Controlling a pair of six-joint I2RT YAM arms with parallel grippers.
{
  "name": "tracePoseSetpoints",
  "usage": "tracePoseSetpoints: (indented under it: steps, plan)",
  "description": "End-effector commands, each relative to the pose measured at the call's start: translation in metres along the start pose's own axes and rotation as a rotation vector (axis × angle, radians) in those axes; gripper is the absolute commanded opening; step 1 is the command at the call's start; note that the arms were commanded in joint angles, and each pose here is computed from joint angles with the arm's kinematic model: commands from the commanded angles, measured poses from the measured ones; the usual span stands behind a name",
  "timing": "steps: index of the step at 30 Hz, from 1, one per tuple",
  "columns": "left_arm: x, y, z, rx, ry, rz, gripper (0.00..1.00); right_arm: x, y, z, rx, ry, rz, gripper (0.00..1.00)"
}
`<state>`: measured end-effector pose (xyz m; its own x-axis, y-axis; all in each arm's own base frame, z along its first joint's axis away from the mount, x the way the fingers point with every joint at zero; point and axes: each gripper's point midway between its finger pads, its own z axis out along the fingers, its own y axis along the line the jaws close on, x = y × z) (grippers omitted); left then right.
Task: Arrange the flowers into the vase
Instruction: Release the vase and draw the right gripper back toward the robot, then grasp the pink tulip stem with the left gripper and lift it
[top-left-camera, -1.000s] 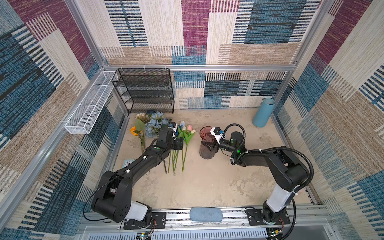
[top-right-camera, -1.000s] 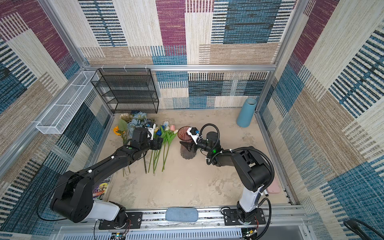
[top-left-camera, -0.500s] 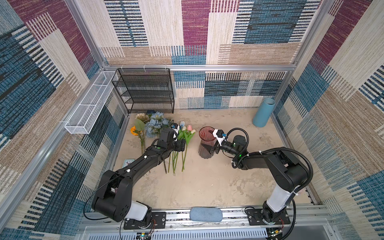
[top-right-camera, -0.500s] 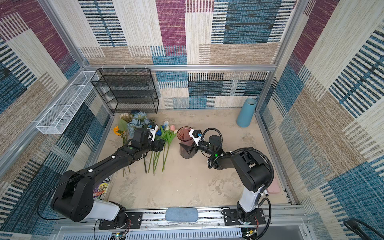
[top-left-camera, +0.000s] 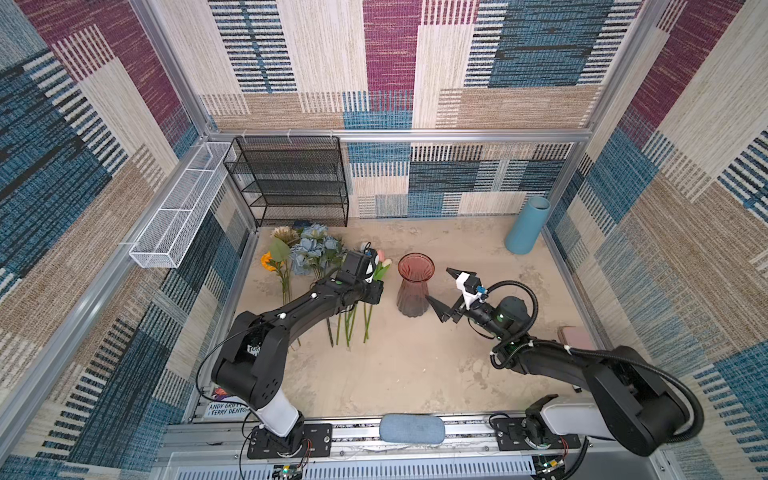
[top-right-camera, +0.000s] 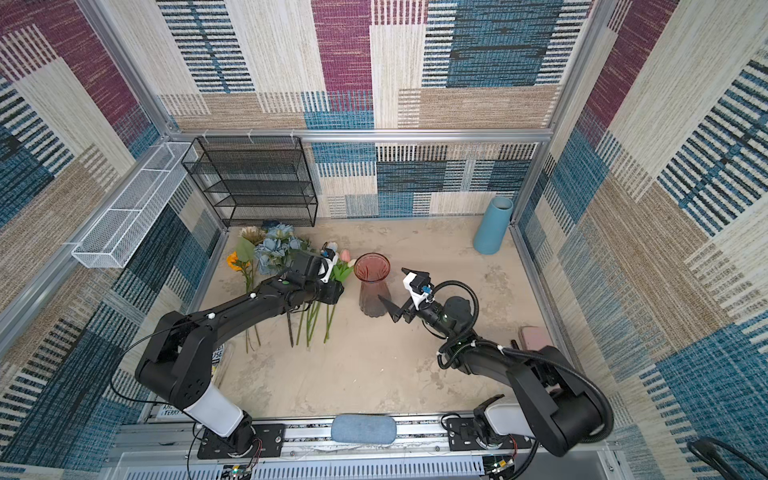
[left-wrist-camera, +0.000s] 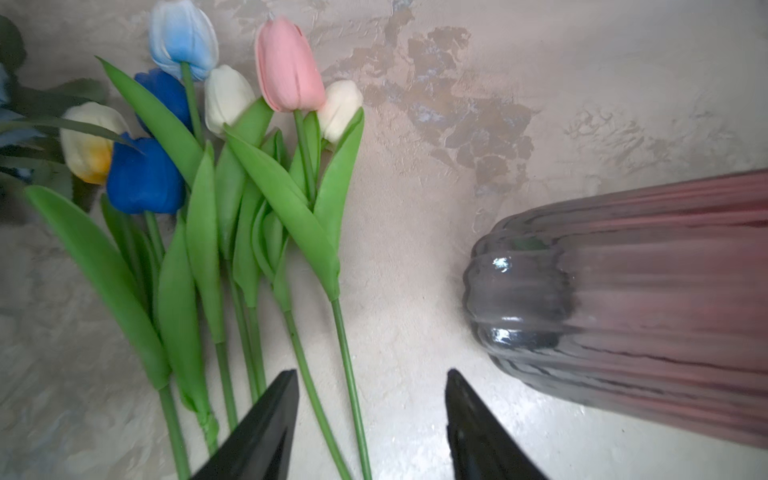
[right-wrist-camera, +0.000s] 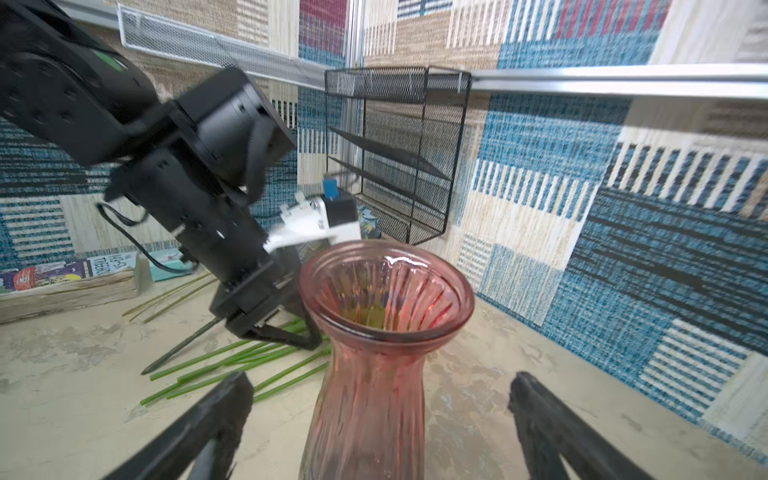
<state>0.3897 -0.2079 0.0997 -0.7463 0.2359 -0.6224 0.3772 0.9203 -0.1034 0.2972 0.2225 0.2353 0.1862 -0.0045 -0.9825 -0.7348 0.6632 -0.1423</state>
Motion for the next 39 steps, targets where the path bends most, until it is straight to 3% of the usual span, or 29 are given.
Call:
tracePoseSetpoints:
  steps: [1,6,17,20,31,39]
  plan:
    - [0.015,0.01,0.011,-0.069,0.103,-0.014,0.49,-0.009,-0.002,-0.017,0.049,-0.016,0.016,1.0]
    - [0.023,0.013,0.03,-0.093,0.167,-0.012,0.45,-0.035,0.008,-0.044,0.046,-0.134,0.05,1.0]
    - [0.031,0.022,0.064,-0.155,0.265,0.002,0.43,-0.028,0.019,-0.064,0.047,-0.176,0.075,0.98]
    - [0.032,0.023,0.067,-0.166,0.279,0.007,0.35,-0.028,0.017,-0.067,0.064,-0.18,0.071,0.98]
    - [0.03,0.019,0.066,-0.175,0.282,0.008,0.12,-0.029,0.008,-0.08,0.143,-0.204,0.063,0.98]
    - [0.004,0.009,0.033,-0.139,0.192,-0.024,0.06,-0.028,0.007,-0.081,0.15,-0.2,0.069,0.97]
